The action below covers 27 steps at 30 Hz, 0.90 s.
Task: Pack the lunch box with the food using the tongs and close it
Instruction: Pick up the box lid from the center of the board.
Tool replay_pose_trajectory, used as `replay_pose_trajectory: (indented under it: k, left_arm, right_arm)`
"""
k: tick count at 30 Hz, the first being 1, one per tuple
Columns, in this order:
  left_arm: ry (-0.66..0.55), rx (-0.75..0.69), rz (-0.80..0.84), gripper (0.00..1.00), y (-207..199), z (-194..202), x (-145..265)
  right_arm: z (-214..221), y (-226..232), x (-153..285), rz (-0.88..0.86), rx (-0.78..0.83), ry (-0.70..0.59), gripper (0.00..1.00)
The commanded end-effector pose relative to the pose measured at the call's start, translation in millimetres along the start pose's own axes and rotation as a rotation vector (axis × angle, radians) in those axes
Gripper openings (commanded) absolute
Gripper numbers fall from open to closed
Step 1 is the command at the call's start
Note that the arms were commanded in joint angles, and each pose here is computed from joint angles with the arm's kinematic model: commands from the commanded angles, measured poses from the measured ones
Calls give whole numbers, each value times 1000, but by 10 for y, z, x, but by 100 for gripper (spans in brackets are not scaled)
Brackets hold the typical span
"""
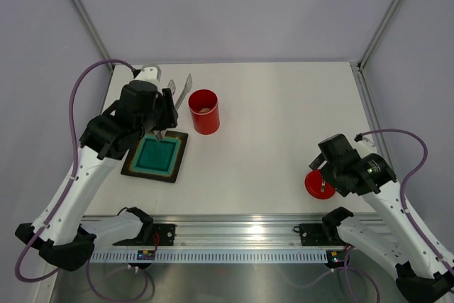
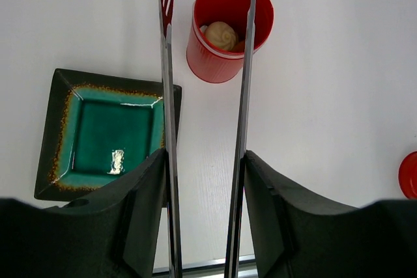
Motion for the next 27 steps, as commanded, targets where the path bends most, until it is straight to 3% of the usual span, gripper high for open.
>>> replay_pose_trajectory:
  k: [1, 13, 27]
  left_arm:
    - [-65, 48, -49, 51, 106, -145, -51]
    - [-32, 68, -15, 51, 171, -112, -139]
    - [10, 65, 53, 51, 46, -61, -268]
  right_arm:
    - [70, -220, -97, 192, 7, 27, 83]
    - [171, -131, -471, 197, -73, 26, 84]
    - [171, 58, -721, 232, -16, 62, 87]
Point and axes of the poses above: each gripper's point midway between its finger pads, its own x axis back along the fingers, its own y axis along the line the jaws close on, z = x × y, the point moved 4 cm from there along x, back along the fingers, and after that the axes turned 5 degrees about x, right-handed, at the moved point
